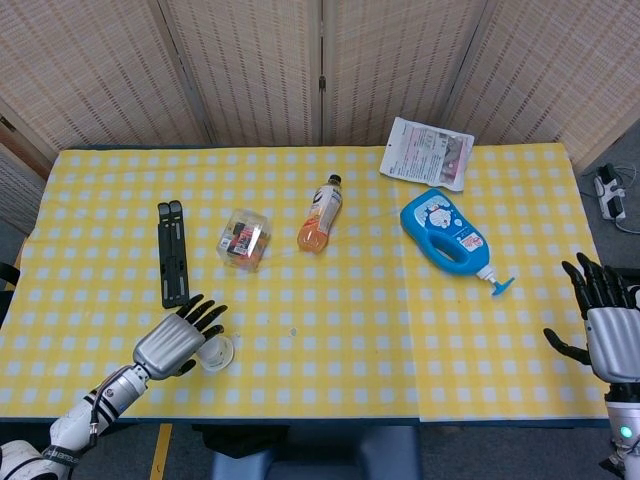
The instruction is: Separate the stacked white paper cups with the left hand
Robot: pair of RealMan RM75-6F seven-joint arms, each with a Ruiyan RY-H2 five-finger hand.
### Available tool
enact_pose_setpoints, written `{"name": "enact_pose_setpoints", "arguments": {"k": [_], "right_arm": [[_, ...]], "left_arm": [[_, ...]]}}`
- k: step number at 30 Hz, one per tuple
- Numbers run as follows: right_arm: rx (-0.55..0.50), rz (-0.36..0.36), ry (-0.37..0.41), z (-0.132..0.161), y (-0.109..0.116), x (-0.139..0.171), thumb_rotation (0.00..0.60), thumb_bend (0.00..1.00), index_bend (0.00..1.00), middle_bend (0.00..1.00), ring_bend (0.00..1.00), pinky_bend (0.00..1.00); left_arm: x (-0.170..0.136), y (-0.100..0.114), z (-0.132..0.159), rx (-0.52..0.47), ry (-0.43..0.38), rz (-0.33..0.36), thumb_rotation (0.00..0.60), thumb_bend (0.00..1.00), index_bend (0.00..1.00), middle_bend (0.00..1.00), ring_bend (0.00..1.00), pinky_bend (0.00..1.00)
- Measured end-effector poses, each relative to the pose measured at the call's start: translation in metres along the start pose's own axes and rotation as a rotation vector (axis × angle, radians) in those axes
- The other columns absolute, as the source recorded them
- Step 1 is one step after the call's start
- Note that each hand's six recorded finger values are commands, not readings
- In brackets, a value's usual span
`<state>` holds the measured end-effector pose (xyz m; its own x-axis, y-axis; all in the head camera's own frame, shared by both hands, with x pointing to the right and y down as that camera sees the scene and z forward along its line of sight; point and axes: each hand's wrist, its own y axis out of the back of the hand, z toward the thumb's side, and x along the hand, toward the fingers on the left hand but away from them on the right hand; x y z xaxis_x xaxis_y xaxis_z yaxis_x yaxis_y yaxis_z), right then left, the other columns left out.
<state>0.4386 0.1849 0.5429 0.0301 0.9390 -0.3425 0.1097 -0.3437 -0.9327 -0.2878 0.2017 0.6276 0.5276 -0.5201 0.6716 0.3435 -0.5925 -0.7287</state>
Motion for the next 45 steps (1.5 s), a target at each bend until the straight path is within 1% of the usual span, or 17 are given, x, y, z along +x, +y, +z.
{"name": "enact_pose_setpoints", "arguments": {"k": [4, 18, 30, 39, 45], "right_arm": [[0.001, -0.003, 0.000, 0.000, 0.001, 0.000, 0.600, 0.23, 0.00, 0.00, 0.00, 0.00], [-0.001, 0.002, -0.006, -0.002, -0.001, -0.001, 0.600, 0.23, 0.00, 0.00, 0.00, 0.00], [-0.002, 0.002, -0.011, -0.003, -0.001, -0.001, 0.600, 0.23, 0.00, 0.00, 0.00, 0.00], [-0.001, -0.001, -0.010, -0.003, 0.001, -0.001, 0.600, 0.23, 0.00, 0.00, 0.00, 0.00], [-0.001, -0.005, -0.013, -0.003, 0.003, -0.001, 0.600, 0.23, 0.00, 0.00, 0.00, 0.00]], "left_arm": [[0.001, -0.003, -0.002, -0.007, 0.006, -0.005, 0.600, 0.36, 0.30, 0.09, 0.07, 0.00], [0.006, -0.003, 0.000, -0.008, -0.001, -0.003, 0.600, 0.37, 0.34, 0.10, 0.08, 0.00], [0.007, -0.002, 0.001, -0.012, -0.004, 0.007, 0.600, 0.45, 0.40, 0.14, 0.10, 0.00], [0.005, 0.005, 0.003, -0.007, -0.012, 0.031, 0.600, 0.46, 0.41, 0.15, 0.10, 0.00], [0.000, 0.021, 0.000, -0.005, -0.001, 0.077, 0.600, 0.46, 0.42, 0.15, 0.10, 0.00]]}}
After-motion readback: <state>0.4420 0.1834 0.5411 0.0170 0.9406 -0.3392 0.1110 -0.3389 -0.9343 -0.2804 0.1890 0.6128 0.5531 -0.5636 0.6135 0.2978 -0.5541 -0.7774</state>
